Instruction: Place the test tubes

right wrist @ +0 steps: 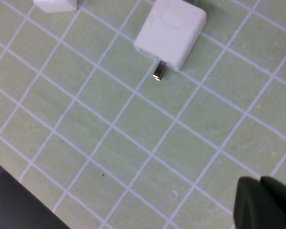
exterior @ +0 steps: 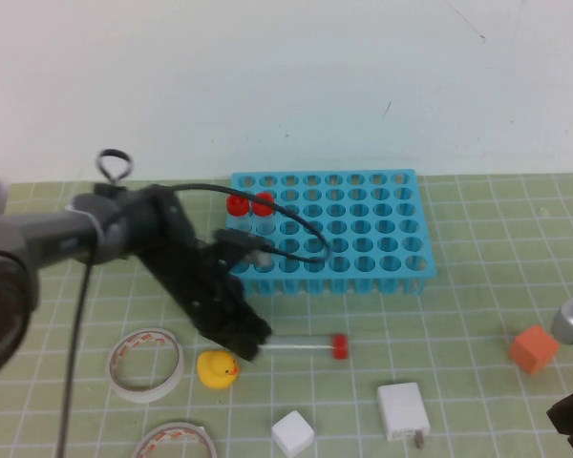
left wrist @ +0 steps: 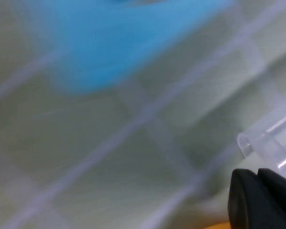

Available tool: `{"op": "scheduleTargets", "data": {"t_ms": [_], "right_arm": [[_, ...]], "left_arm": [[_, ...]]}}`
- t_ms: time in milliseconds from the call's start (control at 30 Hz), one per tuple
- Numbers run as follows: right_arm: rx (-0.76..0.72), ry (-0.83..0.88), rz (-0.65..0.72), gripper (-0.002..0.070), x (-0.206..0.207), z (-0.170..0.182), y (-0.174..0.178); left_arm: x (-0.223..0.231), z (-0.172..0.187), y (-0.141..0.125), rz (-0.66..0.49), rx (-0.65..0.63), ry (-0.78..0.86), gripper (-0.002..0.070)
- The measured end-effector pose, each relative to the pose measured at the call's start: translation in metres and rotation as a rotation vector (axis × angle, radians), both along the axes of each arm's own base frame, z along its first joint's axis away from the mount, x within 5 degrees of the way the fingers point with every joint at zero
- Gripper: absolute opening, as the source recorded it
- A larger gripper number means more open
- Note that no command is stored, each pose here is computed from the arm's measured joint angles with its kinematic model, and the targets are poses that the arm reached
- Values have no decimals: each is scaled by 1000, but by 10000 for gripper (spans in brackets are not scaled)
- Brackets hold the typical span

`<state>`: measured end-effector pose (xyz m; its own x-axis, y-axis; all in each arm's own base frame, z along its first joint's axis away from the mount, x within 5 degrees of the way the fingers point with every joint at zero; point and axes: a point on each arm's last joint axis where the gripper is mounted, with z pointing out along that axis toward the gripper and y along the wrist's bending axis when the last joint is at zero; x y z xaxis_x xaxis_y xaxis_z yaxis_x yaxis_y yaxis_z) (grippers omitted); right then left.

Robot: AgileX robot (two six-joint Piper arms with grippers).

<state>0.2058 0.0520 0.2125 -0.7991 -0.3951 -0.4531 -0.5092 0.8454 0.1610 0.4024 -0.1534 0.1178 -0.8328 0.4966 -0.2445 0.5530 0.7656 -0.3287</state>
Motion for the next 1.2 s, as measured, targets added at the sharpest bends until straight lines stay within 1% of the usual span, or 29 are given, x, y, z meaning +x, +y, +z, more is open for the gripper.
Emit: {"op": "scheduleTargets", "data": {"t_ms": [167,300,433,567,667,733,800,900,1000,1133,1200], "right_arm": [[29,-8,-25,-1,2,1,2],[95,-40,-111,-1,5,0,4],[217,-38,-233,5,10,0,8],[325,9,-307,81,19,-7,14],[407,67,-340,163,26,-18,21],[454,104,-346,211,32,-25,27],[504,141,-348,250,39,-31,38],[518,148,-323,271,52,-34,58],[504,122,-298,276,60,-30,85],[486,120,-302,281,64,-32,116],[482,137,-301,290,67,-37,131]], "left_arm": [[-23,2,-44,-89,-50,68,-1],[-41,3,-74,-163,-66,96,-1],[-52,5,-89,-215,-71,102,-1],[-56,25,-94,-244,-89,54,-1],[-58,56,-92,-254,-108,-27,-1],[-58,86,-87,-244,-131,-110,-1],[-58,120,-77,-211,-160,-212,-1],[-60,167,-56,-147,-200,-350,-1],[-67,207,-32,-85,-229,-446,-1],[-91,256,-4,-39,-260,-556,-1],[-107,273,7,-26,-269,-605,-1]]}}
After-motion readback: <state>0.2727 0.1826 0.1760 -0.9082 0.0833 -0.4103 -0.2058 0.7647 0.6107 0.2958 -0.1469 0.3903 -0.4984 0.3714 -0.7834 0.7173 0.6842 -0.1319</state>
